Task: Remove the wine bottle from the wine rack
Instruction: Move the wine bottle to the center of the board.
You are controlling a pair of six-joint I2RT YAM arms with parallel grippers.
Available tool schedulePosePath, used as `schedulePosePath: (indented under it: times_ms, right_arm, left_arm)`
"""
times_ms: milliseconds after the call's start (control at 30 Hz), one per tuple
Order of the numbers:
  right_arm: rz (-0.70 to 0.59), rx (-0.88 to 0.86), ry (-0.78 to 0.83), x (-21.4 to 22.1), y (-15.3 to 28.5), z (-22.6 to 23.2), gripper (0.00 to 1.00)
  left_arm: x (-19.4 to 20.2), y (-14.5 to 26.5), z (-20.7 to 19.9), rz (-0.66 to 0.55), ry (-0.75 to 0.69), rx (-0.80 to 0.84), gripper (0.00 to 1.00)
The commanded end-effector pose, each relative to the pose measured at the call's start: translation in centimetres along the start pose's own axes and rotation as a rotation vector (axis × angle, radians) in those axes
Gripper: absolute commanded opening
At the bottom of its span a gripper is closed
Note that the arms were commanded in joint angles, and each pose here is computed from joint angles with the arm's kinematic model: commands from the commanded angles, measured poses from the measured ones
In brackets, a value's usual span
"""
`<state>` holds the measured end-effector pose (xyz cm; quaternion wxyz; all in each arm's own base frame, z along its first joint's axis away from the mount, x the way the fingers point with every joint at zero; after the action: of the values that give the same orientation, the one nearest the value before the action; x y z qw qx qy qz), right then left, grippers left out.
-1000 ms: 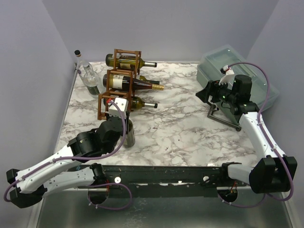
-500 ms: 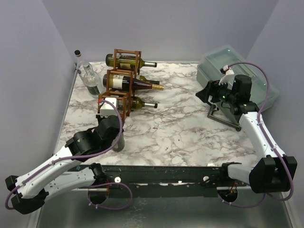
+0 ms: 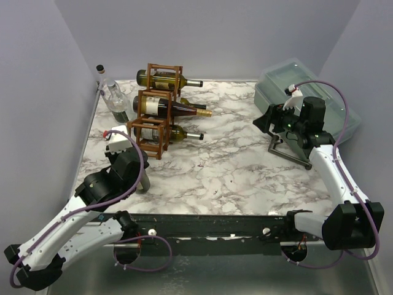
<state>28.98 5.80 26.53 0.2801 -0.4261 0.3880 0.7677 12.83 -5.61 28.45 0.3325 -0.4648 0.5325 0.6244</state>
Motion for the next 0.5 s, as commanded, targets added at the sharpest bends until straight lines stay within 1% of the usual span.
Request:
schedulePosePath:
  times_ms: [0, 167, 467]
  right_arm:
    - [0.003, -0.01, 0.002, 0.3, -0.1, -0.3, 0.77]
    - [0.003, -0.01, 0.002, 0.3, -0.1, -0.3, 0.77]
    - [0.003, -0.012, 0.002, 0.3, -0.1, -0.2, 0.77]
  left_arm:
    - [-1.0, -0.4, 1.5, -0.086, 0.075, -0.114, 0.0]
    - [-1.3, -1.0, 2.4, -0.132, 0.107, -0.176, 0.0]
    - [-2.6, -2.5, 3.1, -0.194, 0.156, -0.214, 0.0]
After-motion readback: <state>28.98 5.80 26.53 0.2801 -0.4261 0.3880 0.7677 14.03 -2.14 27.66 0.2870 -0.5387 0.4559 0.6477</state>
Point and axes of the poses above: each gripper's point midway between its finger pads, its own y axis back along the fingers, its own z axis along the line the jaws close on, x = y × z, the point moved 9 cm from there along y, back along the fingers
